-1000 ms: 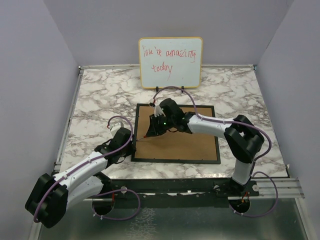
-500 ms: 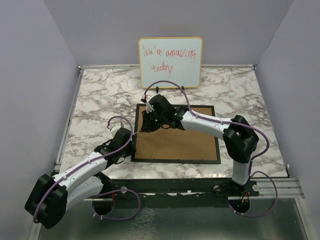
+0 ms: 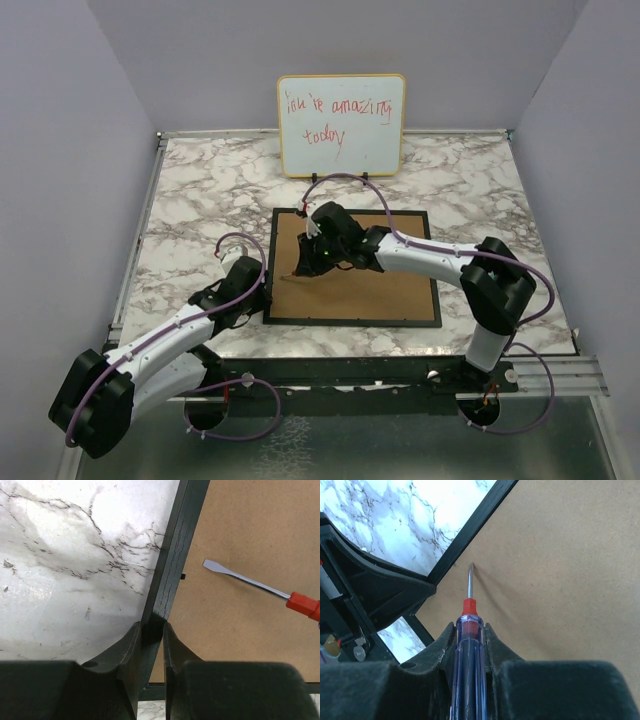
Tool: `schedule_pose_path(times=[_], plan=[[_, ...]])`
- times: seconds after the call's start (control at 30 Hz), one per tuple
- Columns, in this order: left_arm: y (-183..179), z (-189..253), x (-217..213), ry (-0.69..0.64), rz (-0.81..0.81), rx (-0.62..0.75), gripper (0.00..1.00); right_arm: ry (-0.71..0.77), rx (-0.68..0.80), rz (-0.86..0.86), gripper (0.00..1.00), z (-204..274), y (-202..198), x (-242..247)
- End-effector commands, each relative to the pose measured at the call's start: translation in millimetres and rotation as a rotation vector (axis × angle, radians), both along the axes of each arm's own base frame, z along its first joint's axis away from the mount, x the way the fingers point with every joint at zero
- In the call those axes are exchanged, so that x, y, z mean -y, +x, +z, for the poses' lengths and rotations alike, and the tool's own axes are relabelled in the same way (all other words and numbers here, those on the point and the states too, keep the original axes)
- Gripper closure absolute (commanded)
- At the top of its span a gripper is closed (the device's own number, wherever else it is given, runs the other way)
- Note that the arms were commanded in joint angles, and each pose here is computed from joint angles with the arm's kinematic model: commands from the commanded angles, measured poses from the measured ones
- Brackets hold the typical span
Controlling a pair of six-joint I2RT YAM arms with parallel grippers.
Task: Take the photo out of the frame
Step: Release the photo frame item from the photo frame.
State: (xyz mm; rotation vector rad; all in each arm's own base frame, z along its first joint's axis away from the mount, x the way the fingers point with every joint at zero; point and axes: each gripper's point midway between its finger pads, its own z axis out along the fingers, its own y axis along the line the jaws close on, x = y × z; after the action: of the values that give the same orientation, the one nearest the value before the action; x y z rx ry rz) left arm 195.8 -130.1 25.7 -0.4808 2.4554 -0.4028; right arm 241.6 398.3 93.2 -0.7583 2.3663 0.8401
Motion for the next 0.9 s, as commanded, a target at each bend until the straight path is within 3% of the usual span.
schedule_pose_path(times=[0.0,0.17,0.87], plan=[[-18,-16,-11,0.052,-0.01,-0.068,1.0,0.03,-0.017,0.049,0.99,4,-12,2],[-17,-15,-11,0.052,-0.01,-0.064,1.0,0.08,-0.057,0.102,0.99,5,-20,-10],[-17,-14,-10,0.045,-0.011,-0.062,1.0,0.043,-0.048,0.066,0.99,-15,-7,-14]])
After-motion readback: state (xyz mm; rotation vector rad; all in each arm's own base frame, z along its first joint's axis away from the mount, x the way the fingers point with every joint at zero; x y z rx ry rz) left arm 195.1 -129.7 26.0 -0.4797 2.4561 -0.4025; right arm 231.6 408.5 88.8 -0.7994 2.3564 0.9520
